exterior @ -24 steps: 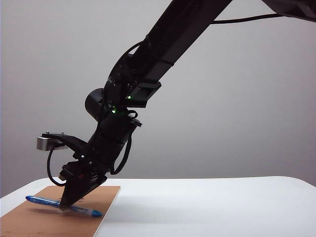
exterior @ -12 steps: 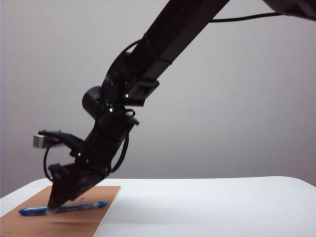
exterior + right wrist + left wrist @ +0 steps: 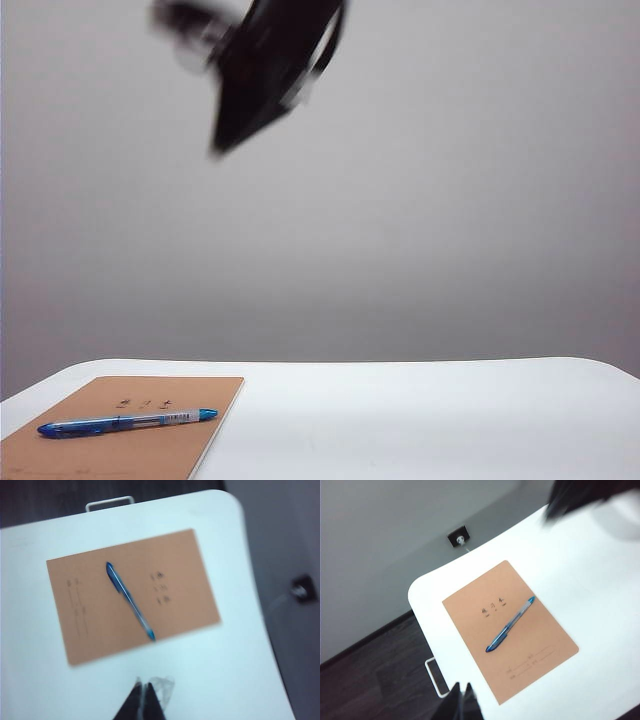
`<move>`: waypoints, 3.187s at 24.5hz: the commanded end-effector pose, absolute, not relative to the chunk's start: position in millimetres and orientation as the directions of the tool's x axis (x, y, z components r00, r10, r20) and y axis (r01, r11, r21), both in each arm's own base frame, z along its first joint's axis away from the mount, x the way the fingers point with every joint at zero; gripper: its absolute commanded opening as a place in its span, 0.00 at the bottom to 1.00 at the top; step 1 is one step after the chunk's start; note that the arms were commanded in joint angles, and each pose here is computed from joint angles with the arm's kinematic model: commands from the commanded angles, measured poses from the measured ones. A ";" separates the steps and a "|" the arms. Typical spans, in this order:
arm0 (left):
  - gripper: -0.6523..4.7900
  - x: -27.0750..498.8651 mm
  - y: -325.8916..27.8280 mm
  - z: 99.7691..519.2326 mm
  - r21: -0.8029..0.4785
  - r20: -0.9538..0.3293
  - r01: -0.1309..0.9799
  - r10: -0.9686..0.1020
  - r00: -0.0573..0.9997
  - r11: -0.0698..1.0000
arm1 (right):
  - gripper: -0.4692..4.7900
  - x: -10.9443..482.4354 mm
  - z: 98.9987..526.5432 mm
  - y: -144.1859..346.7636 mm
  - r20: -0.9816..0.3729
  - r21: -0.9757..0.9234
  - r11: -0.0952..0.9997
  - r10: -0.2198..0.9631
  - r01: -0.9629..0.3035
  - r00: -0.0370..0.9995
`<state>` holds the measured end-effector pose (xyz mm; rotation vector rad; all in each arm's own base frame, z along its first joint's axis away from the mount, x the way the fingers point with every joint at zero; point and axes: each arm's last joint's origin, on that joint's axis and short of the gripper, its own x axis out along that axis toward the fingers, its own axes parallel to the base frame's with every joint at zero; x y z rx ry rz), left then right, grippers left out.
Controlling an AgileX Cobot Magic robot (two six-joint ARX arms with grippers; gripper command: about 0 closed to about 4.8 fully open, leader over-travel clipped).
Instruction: Pick up a pen on the table and place it on the notebook.
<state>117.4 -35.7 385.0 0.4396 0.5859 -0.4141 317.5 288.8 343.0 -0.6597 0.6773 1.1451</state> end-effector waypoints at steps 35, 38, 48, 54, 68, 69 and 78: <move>0.11 68.6 -4.4 236.4 -0.059 0.022 0.103 -0.102 0.995 0.993 | 0.08 77.8 224.6 25.2 0.201 0.126 0.976 0.149 -0.176 0.968; 0.11 74.4 -4.6 224.7 -0.059 0.010 0.101 -0.101 0.995 0.993 | 0.08 83.7 205.9 26.2 0.171 0.129 0.984 0.099 -0.122 0.980; 0.11 87.3 -5.1 195.6 -0.060 -0.004 0.102 -0.102 0.995 0.993 | 0.08 92.9 180.0 20.0 0.114 0.077 0.996 0.035 -0.044 0.993; 0.11 90.0 -5.1 187.3 -0.054 -0.015 0.098 -0.099 0.995 0.994 | 0.08 96.0 175.0 9.9 0.088 0.064 0.996 0.052 -0.058 0.995; 0.11 95.8 -2.8 147.6 -0.027 -0.179 0.006 -0.011 0.984 1.000 | 0.08 95.9 147.7 4.4 -0.163 0.082 0.992 -0.079 0.094 0.983; 0.11 95.8 -2.9 147.6 -0.025 -0.179 0.011 -0.015 0.984 1.000 | 0.08 95.9 147.7 4.5 -0.164 0.088 0.992 -0.079 0.094 0.983; 0.11 95.8 -2.9 147.6 -0.036 -0.179 0.008 -0.015 0.984 0.999 | 0.08 96.0 147.5 6.0 -0.167 0.132 0.990 -0.032 0.055 0.985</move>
